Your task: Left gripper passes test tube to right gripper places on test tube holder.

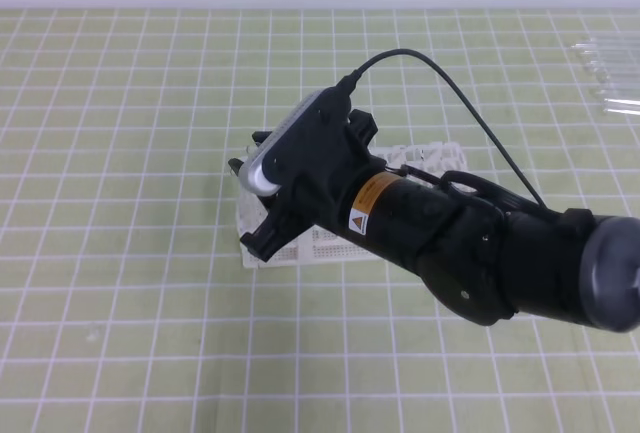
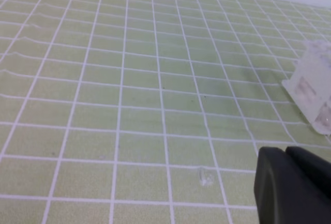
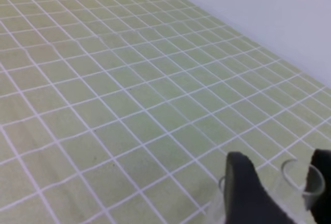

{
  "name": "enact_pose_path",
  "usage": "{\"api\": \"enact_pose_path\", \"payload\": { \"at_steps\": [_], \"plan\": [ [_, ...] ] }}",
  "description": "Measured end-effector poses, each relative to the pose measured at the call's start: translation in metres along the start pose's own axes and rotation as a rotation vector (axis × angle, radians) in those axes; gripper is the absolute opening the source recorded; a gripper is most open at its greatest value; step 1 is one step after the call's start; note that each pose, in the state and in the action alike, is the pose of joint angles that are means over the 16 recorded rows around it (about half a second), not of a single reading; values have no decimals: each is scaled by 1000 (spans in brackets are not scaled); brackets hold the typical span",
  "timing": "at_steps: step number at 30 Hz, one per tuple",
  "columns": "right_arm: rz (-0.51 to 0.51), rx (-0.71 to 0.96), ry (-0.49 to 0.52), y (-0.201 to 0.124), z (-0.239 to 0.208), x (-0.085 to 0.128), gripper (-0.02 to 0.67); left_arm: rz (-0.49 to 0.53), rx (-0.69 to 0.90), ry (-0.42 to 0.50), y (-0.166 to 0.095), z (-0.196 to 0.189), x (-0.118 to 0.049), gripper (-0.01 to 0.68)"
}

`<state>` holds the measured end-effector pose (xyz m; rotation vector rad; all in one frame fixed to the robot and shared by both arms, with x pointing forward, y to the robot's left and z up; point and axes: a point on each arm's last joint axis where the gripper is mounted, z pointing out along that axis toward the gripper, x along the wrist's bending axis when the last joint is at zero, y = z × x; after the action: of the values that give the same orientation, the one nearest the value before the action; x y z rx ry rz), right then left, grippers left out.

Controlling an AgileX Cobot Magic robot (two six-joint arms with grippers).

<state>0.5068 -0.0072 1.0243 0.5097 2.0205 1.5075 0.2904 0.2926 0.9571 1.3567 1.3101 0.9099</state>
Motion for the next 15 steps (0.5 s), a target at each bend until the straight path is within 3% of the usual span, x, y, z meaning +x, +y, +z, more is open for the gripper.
{"api": "enact_pose_path", "payload": {
  "at_steps": [15],
  "plan": [
    [-29, -31, -34, 12, -9, -13, 247, -1, 12, 1, 0, 0, 0, -3]
  ]
}}
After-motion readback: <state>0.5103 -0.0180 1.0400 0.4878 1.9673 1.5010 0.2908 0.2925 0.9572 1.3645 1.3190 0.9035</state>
